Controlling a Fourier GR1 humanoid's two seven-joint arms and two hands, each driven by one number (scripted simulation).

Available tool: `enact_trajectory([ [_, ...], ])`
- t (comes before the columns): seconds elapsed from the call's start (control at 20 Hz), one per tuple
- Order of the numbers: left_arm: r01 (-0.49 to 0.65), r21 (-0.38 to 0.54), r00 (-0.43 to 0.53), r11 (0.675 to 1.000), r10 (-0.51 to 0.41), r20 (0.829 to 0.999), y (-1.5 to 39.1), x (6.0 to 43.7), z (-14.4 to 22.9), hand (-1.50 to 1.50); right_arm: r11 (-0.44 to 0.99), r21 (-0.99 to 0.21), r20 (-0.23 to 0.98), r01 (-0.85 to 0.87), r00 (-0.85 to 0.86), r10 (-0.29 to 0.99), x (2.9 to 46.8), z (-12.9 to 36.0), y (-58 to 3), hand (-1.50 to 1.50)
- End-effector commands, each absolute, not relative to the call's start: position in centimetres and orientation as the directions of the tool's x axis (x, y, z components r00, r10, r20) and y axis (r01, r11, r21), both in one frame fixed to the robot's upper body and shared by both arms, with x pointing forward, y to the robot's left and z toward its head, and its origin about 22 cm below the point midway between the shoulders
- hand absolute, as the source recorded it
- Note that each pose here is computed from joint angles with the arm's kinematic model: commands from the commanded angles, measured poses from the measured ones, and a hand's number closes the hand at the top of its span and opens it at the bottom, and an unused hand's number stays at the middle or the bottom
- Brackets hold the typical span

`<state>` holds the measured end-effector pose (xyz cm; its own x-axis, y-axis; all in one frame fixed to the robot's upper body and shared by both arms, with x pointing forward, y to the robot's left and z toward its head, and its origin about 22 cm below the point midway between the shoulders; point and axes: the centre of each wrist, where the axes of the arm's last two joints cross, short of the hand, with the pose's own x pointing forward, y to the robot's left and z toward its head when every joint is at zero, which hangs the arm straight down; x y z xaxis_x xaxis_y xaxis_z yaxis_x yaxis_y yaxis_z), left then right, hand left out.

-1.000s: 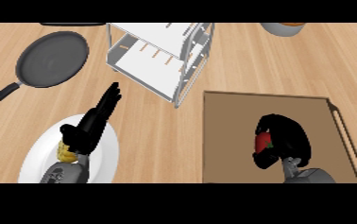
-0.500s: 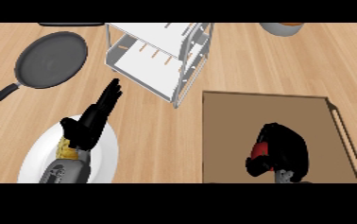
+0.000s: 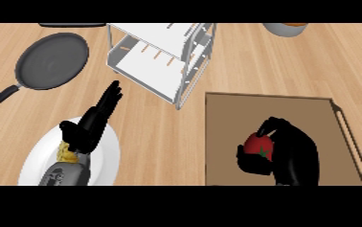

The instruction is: Pick the tomato from the tray and place it in the tiered basket

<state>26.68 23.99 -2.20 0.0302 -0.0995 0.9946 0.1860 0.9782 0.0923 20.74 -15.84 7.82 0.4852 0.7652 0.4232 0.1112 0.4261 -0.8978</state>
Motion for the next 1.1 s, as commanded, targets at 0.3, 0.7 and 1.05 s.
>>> enact_trajectory([
  [0.3,0.203,0.081,0.028,0.976,-0.088,0.996,22.8,26.2,-1.8,0.00,0.520,-0.772,0.617,0.365,0.237,0.750,20.7,20.0,-12.2,1.50],
  [0.7,0.220,0.105,0.010,0.970,-0.110,0.994,22.6,27.7,-1.5,0.00,0.547,-0.733,0.660,0.405,0.229,0.715,28.8,26.4,-6.8,1.50],
  [1.05,0.233,0.099,-0.003,0.967,-0.101,0.995,22.6,28.6,-1.6,0.00,0.583,-0.727,0.680,0.362,0.264,0.684,34.7,28.0,-4.7,1.50],
])
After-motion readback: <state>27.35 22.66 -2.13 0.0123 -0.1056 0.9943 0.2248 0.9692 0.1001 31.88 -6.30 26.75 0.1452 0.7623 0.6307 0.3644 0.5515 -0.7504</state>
